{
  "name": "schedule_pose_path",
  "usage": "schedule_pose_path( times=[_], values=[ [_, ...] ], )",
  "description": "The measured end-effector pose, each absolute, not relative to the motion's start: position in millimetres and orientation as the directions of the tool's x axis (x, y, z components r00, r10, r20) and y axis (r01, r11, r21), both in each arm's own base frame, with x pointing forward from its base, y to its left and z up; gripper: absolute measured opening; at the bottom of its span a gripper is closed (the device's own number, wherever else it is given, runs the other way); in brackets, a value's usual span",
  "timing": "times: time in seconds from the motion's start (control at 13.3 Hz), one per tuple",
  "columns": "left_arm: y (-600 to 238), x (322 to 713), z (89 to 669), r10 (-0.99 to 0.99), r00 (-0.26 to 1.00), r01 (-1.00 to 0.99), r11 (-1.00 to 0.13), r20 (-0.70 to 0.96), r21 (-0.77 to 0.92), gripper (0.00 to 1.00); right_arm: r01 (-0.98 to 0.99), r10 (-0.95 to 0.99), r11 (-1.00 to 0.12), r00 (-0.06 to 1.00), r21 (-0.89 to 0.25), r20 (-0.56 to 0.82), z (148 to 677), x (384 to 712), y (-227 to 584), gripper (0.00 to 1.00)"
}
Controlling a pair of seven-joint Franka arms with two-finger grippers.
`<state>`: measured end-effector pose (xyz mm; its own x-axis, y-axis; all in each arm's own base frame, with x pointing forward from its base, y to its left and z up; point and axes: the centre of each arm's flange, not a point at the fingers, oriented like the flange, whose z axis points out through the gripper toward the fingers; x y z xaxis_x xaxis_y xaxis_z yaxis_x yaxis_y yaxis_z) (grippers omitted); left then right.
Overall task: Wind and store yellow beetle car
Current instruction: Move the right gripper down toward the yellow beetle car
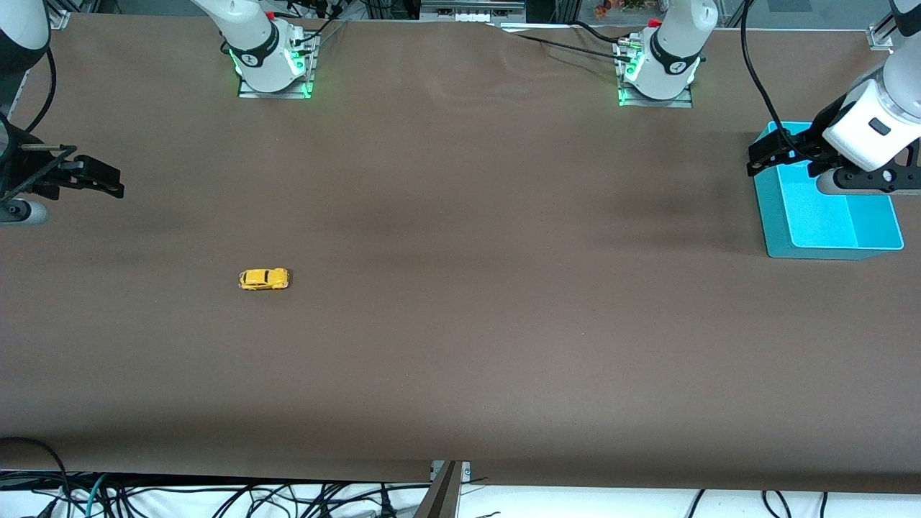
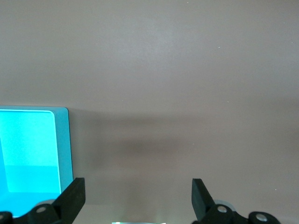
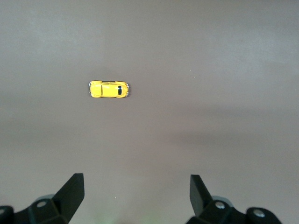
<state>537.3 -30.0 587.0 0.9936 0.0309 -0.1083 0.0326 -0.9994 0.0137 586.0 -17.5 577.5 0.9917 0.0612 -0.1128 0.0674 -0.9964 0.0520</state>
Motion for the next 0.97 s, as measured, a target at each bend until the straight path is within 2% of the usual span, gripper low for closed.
schedule_pose_path(
  times=[0.3, 0.6, 0.97],
  values=[
    [-28.3, 537.4, 587.0, 0.032, 0.994, 0.033, -0.999, -0.108, 0.014, 1.00, 0.097, 0.090, -0.994, 0.988, 0.049, -0.128, 571.5, 587.8, 0.1, 1.00],
    [-27.9, 537.4, 587.0, 0.031, 0.994, 0.033, -0.999, -0.108, 0.014, 1.00, 0.184, 0.173, -0.982, 0.968, 0.045, -0.179, 551.3, 590.1, 51.7, 1.00],
    [-27.9, 537.4, 587.0, 0.029, 0.994, 0.031, -0.999, -0.108, 0.014, 1.00, 0.380, 0.360, -0.925, 0.889, 0.019, -0.284, 501.0, 588.9, 134.7, 1.00]
  ],
)
